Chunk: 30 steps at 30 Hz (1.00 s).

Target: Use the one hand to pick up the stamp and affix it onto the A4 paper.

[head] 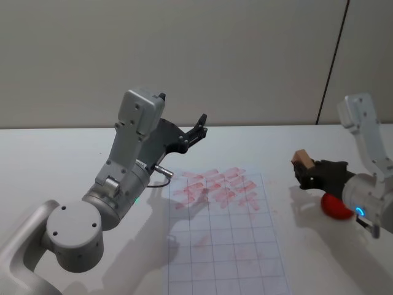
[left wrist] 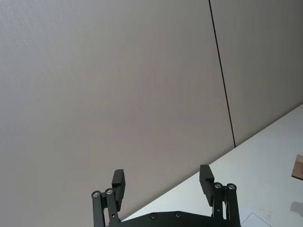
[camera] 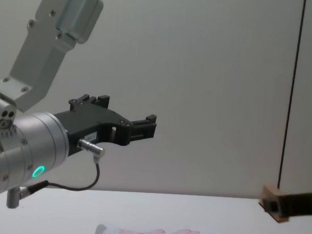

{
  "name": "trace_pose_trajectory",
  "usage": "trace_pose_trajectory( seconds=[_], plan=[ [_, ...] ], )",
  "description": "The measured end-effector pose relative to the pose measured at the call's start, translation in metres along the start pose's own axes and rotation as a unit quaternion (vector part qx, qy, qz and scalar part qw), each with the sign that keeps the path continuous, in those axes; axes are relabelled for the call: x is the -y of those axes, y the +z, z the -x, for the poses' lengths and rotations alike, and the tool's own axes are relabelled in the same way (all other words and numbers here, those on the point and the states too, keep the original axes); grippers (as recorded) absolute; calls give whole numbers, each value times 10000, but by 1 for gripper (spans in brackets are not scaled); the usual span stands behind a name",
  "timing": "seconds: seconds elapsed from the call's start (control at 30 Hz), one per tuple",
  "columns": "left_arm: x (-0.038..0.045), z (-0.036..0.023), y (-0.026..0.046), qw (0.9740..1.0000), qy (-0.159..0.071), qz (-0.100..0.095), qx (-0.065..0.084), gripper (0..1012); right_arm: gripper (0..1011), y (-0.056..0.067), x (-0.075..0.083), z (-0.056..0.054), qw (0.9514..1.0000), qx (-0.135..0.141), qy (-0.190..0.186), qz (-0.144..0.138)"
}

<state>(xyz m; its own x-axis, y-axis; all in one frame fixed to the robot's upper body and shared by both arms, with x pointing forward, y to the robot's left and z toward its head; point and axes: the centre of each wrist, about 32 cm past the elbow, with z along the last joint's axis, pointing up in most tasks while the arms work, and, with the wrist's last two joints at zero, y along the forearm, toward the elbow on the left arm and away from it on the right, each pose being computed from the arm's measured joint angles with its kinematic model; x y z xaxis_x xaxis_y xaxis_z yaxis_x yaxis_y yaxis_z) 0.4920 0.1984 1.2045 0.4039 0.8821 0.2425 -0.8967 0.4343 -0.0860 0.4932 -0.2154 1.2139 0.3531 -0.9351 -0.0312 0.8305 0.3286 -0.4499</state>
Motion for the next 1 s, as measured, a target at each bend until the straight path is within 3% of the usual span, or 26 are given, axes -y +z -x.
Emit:
trace_pose_trajectory(
  seconds=[0.53, 1.0],
  plan=[
    [0, 0, 0, 10000, 0, 0, 0, 1001, 220, -209, 143, -164, 9986, -107, -395, 326],
    [0, 0, 0, 10000, -1, 0, 0, 1002, 220, -336, 117, -262, 9967, -174, -590, 521]
  ],
)
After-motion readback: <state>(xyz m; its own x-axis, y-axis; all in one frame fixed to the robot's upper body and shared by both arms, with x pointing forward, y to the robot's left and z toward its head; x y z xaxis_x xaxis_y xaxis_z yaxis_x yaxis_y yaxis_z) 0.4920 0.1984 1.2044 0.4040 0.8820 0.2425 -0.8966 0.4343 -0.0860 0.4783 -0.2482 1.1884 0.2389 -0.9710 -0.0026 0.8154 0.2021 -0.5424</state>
